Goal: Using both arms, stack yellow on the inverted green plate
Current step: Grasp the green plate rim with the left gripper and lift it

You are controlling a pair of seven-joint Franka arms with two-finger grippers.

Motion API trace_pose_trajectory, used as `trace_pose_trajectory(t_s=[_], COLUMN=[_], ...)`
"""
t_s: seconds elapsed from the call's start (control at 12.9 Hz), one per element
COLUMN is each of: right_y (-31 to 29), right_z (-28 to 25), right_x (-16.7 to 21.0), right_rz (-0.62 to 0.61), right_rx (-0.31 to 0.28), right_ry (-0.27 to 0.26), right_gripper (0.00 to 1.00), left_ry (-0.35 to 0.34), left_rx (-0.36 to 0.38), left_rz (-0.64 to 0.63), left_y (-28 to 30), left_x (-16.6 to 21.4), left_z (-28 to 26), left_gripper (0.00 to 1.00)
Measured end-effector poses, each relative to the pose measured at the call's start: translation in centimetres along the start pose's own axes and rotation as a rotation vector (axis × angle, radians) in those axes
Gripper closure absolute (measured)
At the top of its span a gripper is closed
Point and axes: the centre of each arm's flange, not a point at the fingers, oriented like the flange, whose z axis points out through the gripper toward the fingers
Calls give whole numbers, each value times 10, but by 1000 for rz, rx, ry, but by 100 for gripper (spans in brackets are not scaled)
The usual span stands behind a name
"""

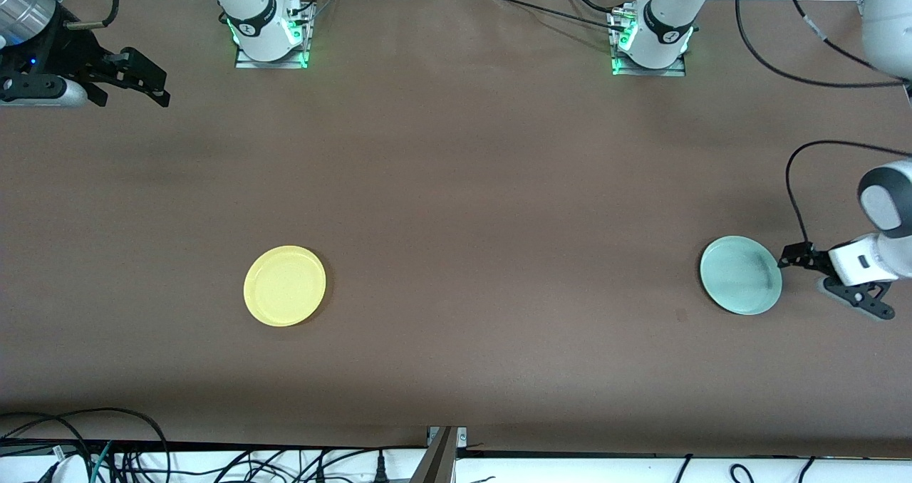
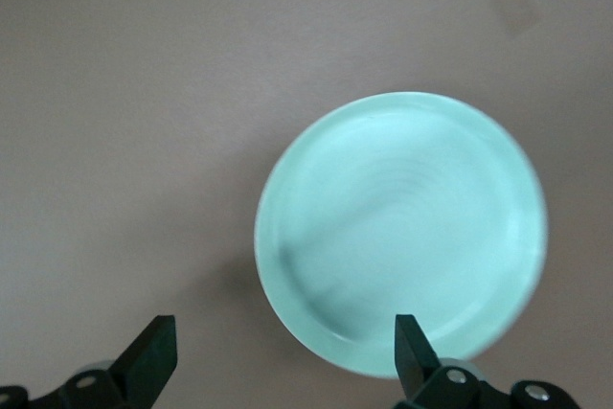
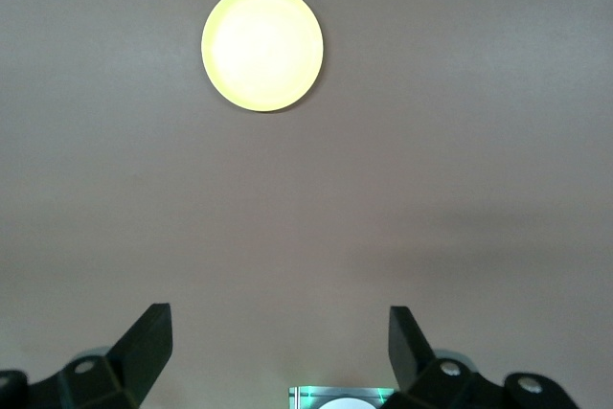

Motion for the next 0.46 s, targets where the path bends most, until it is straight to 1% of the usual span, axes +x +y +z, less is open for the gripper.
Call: trace_pose_trajectory(t_s=[0.23,0.39,0.46], right_y=[0,0,-2], right_z=[0,0,-1], right_x=[-1,0,1], right_rz=[-1,-1,-7], right_rx=[0,1,2], right_ry=[0,5,16], right_gripper=[0,0,0], left_ry=[14,23,34], left_rx=[29,21,9], left_rz=[51,48,45], left_y=[-13,-15,-15], left_x=[-5,-6,-6], left_z=[38,47,51], left_gripper=[0,0,3])
